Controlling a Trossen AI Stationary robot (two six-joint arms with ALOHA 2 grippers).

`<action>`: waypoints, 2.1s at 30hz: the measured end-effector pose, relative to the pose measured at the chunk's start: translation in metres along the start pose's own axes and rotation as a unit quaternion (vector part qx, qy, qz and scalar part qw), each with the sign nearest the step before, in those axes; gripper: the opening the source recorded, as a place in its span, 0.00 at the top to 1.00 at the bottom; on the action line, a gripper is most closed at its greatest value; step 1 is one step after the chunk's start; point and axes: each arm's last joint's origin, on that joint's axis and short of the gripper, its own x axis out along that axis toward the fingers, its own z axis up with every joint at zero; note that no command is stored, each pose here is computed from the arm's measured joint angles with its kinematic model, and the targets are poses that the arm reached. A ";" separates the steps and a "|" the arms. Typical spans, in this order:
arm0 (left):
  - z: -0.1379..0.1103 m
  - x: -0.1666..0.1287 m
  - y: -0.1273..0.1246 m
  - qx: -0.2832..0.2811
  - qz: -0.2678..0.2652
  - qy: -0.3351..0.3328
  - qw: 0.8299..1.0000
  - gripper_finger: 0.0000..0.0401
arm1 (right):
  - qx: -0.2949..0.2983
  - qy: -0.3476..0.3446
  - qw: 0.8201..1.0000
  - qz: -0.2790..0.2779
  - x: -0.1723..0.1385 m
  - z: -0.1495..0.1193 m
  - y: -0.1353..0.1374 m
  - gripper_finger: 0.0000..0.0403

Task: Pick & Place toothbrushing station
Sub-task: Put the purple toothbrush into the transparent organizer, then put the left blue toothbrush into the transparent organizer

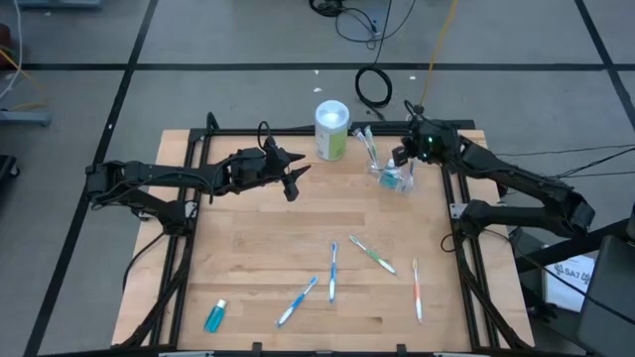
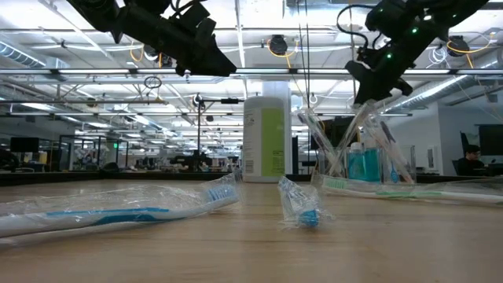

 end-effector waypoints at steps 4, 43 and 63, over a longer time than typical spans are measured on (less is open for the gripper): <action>0.000 0.000 0.000 -0.001 0.000 0.000 1.000 0.58 | -0.014 -0.015 1.000 0.018 -0.012 -0.012 0.008 0.94; -0.012 -0.019 -0.057 -0.076 -0.143 0.071 0.984 0.58 | -0.108 -0.257 0.954 0.113 -0.062 -0.027 0.032 0.53; 0.016 -0.066 -0.180 -0.053 -0.187 0.141 0.971 0.58 | -0.114 -0.409 0.852 0.308 -0.051 -0.009 0.091 0.56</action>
